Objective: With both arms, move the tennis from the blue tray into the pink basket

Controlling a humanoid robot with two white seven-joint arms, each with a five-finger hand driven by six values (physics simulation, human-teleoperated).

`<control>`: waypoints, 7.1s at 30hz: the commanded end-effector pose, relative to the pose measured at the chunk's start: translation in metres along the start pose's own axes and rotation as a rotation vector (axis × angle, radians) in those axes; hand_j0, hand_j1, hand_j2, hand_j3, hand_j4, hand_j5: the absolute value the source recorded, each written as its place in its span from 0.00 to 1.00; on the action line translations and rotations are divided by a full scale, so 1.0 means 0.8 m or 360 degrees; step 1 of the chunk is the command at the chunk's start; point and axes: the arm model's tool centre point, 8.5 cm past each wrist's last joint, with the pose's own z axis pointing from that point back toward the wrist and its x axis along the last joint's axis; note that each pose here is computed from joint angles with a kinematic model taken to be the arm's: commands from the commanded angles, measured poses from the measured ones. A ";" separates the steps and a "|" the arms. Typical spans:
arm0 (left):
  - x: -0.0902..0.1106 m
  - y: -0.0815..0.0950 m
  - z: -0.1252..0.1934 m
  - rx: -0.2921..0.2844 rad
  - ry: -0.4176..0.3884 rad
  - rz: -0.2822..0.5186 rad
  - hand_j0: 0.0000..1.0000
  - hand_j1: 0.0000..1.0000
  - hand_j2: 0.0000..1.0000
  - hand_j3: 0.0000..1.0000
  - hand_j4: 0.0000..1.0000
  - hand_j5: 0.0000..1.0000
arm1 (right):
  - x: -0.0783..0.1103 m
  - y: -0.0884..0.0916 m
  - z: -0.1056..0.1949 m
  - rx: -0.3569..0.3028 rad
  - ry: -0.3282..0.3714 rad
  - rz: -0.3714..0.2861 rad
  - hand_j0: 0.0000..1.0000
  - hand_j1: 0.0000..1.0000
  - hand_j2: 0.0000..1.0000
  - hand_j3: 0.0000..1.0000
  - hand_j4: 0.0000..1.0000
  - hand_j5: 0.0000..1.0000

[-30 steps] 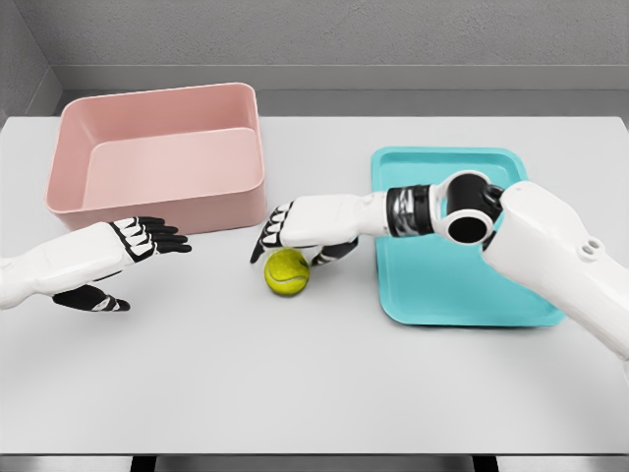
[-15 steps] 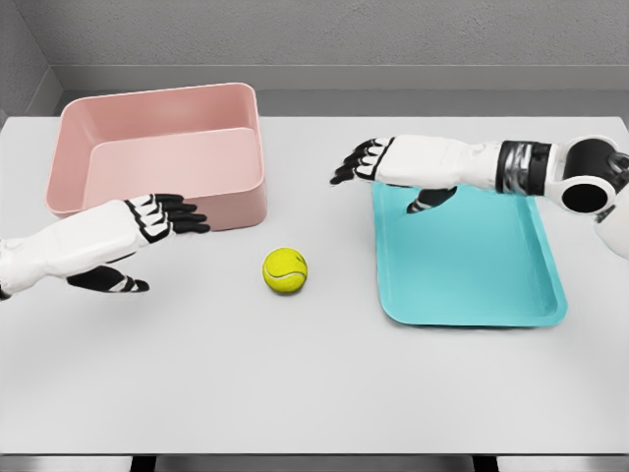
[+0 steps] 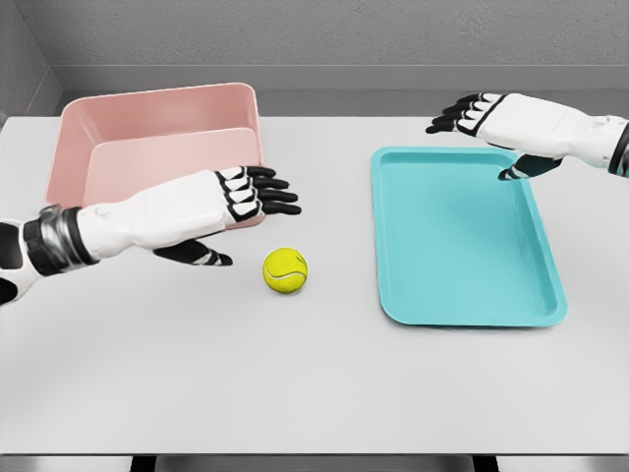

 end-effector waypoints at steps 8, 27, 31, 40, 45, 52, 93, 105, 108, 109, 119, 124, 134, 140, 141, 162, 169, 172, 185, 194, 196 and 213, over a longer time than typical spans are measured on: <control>-0.021 -0.013 -0.004 -0.0039 0.0059 0.0028 1.00 1.00 1.00 1.00 1.00 1.00 | 0.007 -0.006 -0.002 -0.0017 -0.0028 0.0012 1.00 1.00 1.00 1.00 1.00 1.00; -0.044 -0.059 -0.014 -0.0263 0.0037 0.0521 1.00 1.00 1.00 1.00 1.00 1.00 | 0.009 0.009 -0.007 0.0042 -0.0037 -0.0018 1.00 1.00 1.00 1.00 1.00 1.00; -0.042 -0.061 -0.022 -0.0380 -0.0005 0.0552 1.00 1.00 1.00 1.00 1.00 1.00 | 0.010 0.007 -0.007 0.0038 -0.0041 -0.0017 1.00 1.00 1.00 1.00 1.00 1.00; -0.041 -0.069 -0.041 -0.0460 -0.0054 0.0594 1.00 1.00 1.00 1.00 1.00 1.00 | 0.003 0.031 0.012 0.0120 0.0007 -0.0050 1.00 1.00 1.00 1.00 1.00 1.00; -0.037 -0.064 -0.054 -0.0446 -0.0096 0.0578 1.00 1.00 1.00 1.00 1.00 1.00 | -0.004 0.039 0.018 0.0140 0.0038 -0.0074 1.00 1.00 1.00 1.00 1.00 1.00; -0.054 -0.070 -0.058 -0.0434 -0.0037 0.0589 1.00 1.00 1.00 1.00 1.00 1.00 | -0.009 0.041 0.021 0.0148 0.0060 -0.0083 1.00 1.00 1.00 1.00 1.00 1.00; -0.080 -0.102 -0.071 -0.0513 0.0061 0.0554 1.00 1.00 1.00 1.00 1.00 1.00 | -0.008 0.044 0.024 0.0166 0.0062 -0.0086 1.00 1.00 1.00 1.00 1.00 1.00; -0.079 -0.104 -0.068 -0.0524 0.0060 0.0561 0.84 0.84 0.84 0.84 0.84 0.84 | -0.007 0.045 0.043 0.0188 0.0069 -0.0099 1.00 1.00 1.00 1.00 1.00 1.00; -0.078 -0.105 -0.070 -0.0525 0.0055 0.0562 0.84 0.84 0.84 0.84 0.84 0.84 | -0.005 0.056 0.043 0.0222 0.0067 -0.0121 1.00 1.00 1.00 1.00 1.00 1.00; -0.076 -0.108 -0.071 -0.0539 0.0047 0.0564 0.84 0.84 0.84 0.84 0.84 0.84 | -0.005 0.056 0.043 0.0219 0.0067 -0.0123 1.00 1.00 1.00 1.00 1.00 1.00; -0.075 -0.111 -0.072 -0.0544 0.0043 0.0576 0.78 0.78 0.78 0.78 0.78 0.78 | -0.005 0.063 0.038 0.0248 0.0060 -0.0144 1.00 1.00 1.00 1.00 1.00 1.00; -0.075 -0.110 -0.071 -0.0544 0.0043 0.0575 0.65 0.65 0.65 0.65 0.65 0.65 | -0.005 0.063 0.038 0.0246 0.0061 -0.0143 1.00 1.00 1.00 1.00 1.00 1.00; -0.075 -0.110 -0.071 -0.0544 0.0043 0.0575 0.54 0.54 0.54 0.54 0.54 0.54 | -0.006 0.064 0.039 0.0248 0.0065 -0.0147 1.00 1.00 1.00 1.00 1.00 1.00; -0.075 -0.110 -0.070 -0.0544 0.0045 0.0575 0.54 0.54 0.54 0.54 0.54 0.54 | -0.006 0.064 0.039 0.0249 0.0067 -0.0149 1.00 1.00 1.00 1.00 1.00 1.00; -0.076 -0.110 -0.070 -0.0543 0.0048 0.0574 0.54 0.54 0.54 0.54 0.54 0.54 | -0.006 0.065 0.039 0.0251 0.0066 -0.0149 1.00 1.00 1.00 1.00 1.00 1.00; -0.076 -0.063 -0.079 -0.0456 0.0007 0.0495 0.52 0.52 0.52 0.52 0.52 0.52 | -0.007 0.066 0.039 0.0254 0.0070 -0.0154 1.00 1.00 1.00 1.00 1.00 1.00; -0.076 -0.060 -0.079 -0.0449 0.0004 0.0496 0.52 0.52 0.52 0.52 0.52 0.52 | -0.008 0.067 0.038 0.0254 0.0072 -0.0158 1.00 1.00 1.00 1.00 1.00 1.00; -0.074 -0.059 -0.078 -0.0447 0.0000 0.0495 0.52 0.52 0.52 0.52 0.52 0.52 | -0.008 0.067 0.036 0.0250 0.0070 -0.0161 1.00 1.00 1.00 1.00 1.00 1.00; -0.084 -0.035 -0.065 -0.0394 0.0042 0.0456 0.52 0.52 0.52 0.52 0.52 0.52 | -0.008 0.066 0.036 0.0248 0.0071 -0.0161 1.00 1.00 1.00 1.00 1.00 1.00; -0.084 -0.019 -0.061 -0.0349 0.0043 0.0429 0.52 0.52 0.52 0.52 0.52 0.52 | -0.008 0.067 0.034 0.0243 0.0070 -0.0165 1.00 1.00 1.00 1.00 1.00 1.00; -0.084 -0.016 -0.060 -0.0346 0.0043 0.0422 0.52 0.52 0.52 0.52 0.52 0.52 | -0.009 0.066 0.035 0.0243 0.0074 -0.0165 1.00 1.00 1.00 1.00 1.00 1.00; -0.086 0.016 -0.042 -0.0288 0.0067 0.0358 0.52 0.52 0.52 0.52 0.52 0.52 | -0.011 0.068 0.033 0.0240 0.0079 -0.0175 1.00 1.00 1.00 1.00 1.00 1.00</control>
